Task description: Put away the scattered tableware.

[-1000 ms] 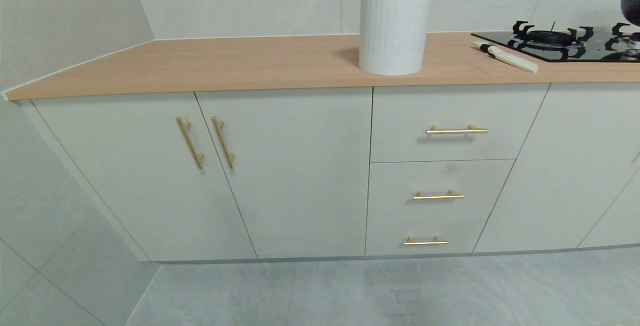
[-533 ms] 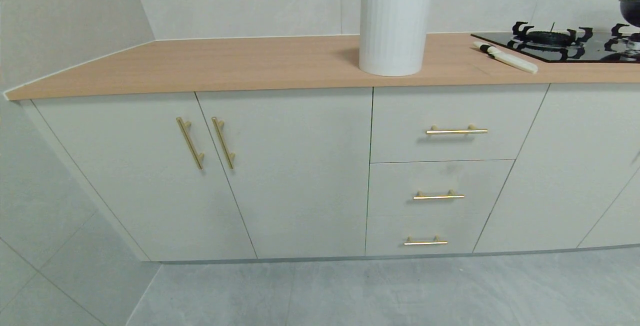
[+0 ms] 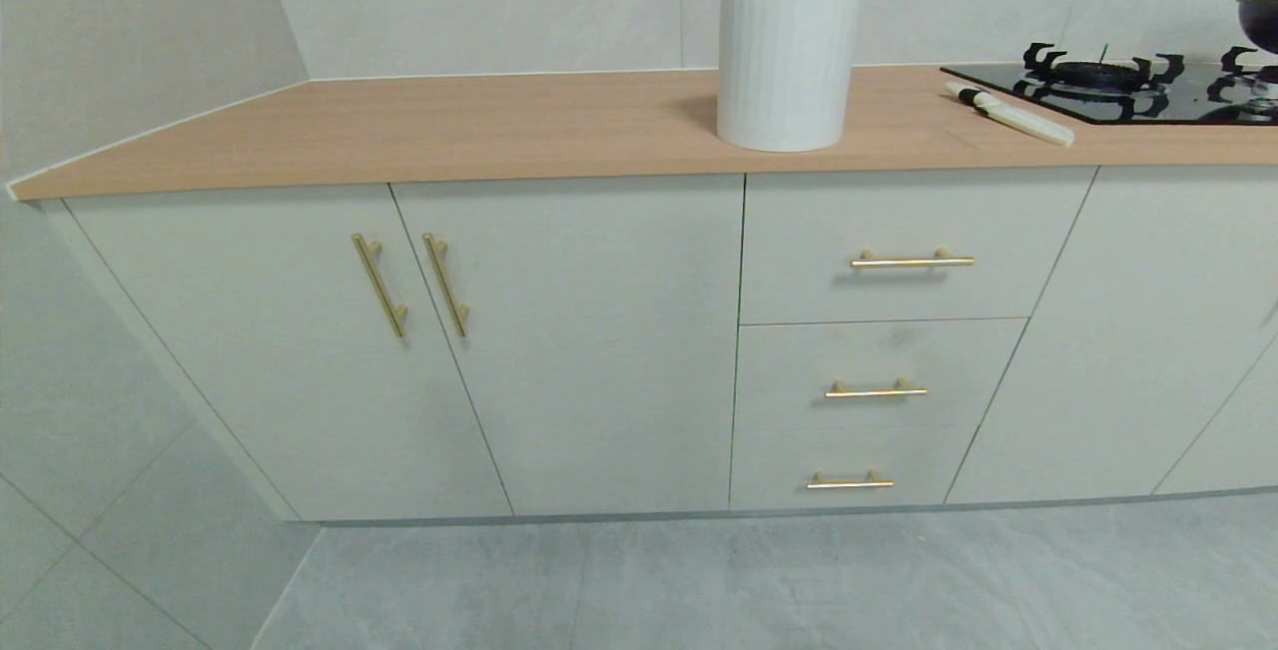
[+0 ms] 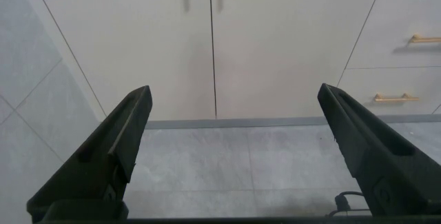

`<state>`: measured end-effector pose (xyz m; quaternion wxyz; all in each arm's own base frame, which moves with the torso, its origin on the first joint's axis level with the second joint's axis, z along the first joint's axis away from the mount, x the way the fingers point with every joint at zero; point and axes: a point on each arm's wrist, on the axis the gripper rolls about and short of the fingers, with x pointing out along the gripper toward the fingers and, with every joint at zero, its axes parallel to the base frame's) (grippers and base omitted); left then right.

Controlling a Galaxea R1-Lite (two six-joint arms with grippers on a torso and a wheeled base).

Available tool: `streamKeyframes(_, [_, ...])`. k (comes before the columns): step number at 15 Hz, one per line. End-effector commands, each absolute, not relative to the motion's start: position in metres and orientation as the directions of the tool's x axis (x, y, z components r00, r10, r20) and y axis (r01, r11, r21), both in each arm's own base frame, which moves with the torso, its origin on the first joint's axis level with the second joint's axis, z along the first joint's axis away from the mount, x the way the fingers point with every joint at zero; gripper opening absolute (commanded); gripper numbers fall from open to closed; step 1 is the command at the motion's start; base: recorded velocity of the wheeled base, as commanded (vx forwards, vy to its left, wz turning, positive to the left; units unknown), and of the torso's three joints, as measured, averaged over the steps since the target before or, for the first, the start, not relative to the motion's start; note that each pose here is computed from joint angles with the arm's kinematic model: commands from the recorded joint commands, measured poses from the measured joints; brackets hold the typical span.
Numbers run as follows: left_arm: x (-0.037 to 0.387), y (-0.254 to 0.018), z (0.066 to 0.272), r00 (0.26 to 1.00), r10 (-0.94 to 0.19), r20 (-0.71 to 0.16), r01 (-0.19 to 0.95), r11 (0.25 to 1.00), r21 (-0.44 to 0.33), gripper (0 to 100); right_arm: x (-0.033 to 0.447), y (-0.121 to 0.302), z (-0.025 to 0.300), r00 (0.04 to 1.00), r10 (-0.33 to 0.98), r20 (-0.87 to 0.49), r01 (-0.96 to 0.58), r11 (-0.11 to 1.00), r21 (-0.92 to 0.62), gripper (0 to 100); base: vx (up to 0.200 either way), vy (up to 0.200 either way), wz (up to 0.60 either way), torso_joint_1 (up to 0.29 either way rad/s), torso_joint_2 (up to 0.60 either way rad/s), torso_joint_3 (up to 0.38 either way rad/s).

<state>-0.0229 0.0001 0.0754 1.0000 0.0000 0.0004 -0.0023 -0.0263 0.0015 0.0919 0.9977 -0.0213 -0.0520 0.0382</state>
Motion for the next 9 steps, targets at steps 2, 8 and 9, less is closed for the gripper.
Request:
streamKeyframes(2, [-0.0228, 0.0001, 0.0753, 1.0, -0.005, -0.002, 0.005, 1.0, 0.0, 100, -0.023, 0.0024, 0.0749, 0.993, 0.118, -0.006, -0.118, 0.992, -0.044, 100, 0.0, 0.0, 0.0, 0.0, 0.0, 0.0])
streamKeyframes(8, [-0.0228, 0.0001, 0.0753, 1.0, -0.005, -0.002, 0.005, 1.0, 0.0, 100, -0.0231, 0.0024, 0.0753, 0.993, 0.115, -0.005, -0.115, 0.993, -0.041, 100, 0.0, 0.0, 0.0, 0.0, 0.0, 0.0])
streamKeyframes(9, [-0.0228, 0.0001, 0.0753, 1.0, -0.005, -0.002, 0.005, 1.0, 0.0, 100, -0.0231, 0.0024, 0.0753, 0.993, 0.115, -0.005, -0.115, 0.993, -0.041, 100, 0.0, 0.0, 0.0, 0.0, 0.0, 0.0])
